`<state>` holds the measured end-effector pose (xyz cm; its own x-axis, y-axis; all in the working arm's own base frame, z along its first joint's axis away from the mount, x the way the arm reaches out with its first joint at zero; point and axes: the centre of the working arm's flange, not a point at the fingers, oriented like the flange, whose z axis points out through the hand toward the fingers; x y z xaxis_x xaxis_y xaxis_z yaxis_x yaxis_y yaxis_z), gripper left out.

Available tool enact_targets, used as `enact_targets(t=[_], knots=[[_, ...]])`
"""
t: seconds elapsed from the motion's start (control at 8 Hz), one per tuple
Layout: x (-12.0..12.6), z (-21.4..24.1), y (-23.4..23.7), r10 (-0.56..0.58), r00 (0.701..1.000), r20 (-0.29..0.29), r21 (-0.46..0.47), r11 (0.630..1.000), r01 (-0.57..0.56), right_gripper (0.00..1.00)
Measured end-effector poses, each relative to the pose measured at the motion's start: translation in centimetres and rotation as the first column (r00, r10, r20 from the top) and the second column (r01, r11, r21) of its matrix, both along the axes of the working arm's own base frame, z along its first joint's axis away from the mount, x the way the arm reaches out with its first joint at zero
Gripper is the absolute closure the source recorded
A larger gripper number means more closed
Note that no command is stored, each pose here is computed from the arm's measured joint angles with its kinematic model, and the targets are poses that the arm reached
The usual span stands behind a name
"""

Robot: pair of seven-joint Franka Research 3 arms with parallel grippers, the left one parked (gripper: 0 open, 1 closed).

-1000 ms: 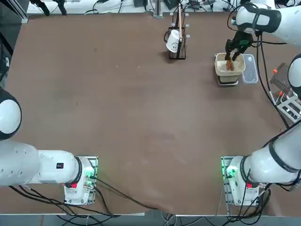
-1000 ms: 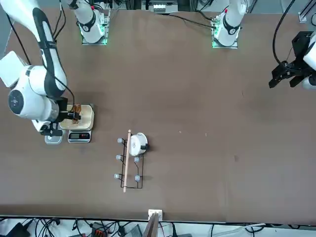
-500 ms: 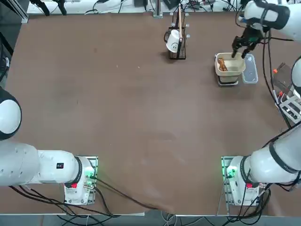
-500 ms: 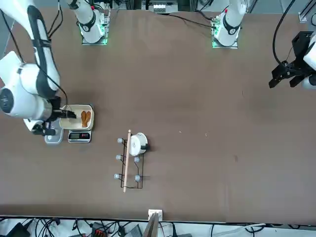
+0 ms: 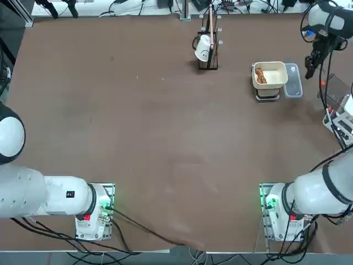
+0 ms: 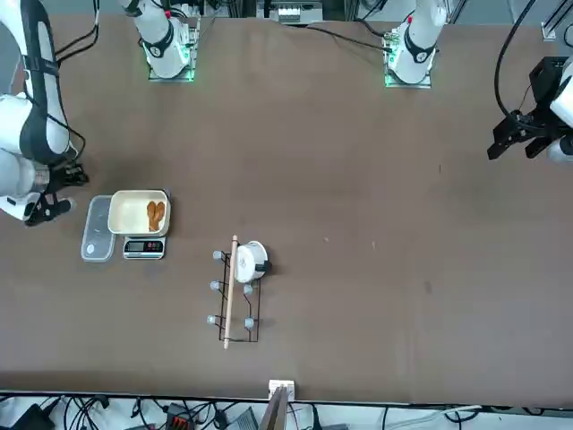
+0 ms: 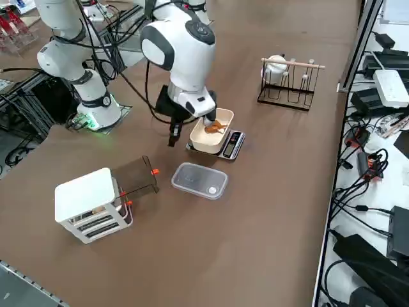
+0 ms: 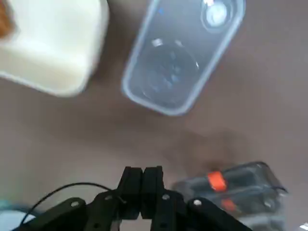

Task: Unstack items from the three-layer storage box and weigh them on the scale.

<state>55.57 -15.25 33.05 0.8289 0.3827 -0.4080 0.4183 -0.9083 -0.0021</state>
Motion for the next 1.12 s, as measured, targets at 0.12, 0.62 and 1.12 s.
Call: enact_targets(t=[0.12, 0.62, 1.12], knots=[[-0.5, -1.1, -0.3, 0.055, 0.998, -0.018, -0.014, 0.998, -0.055, 0.98], [-3.3, -3.9, -5.9, 0.163, 0.987, -0.013, 0.037, 0.986, -0.162, 0.98], [-5.7, -4.8, -9.7, 0.153, 0.986, -0.066, 0.003, 0.988, -0.153, 0.98]])
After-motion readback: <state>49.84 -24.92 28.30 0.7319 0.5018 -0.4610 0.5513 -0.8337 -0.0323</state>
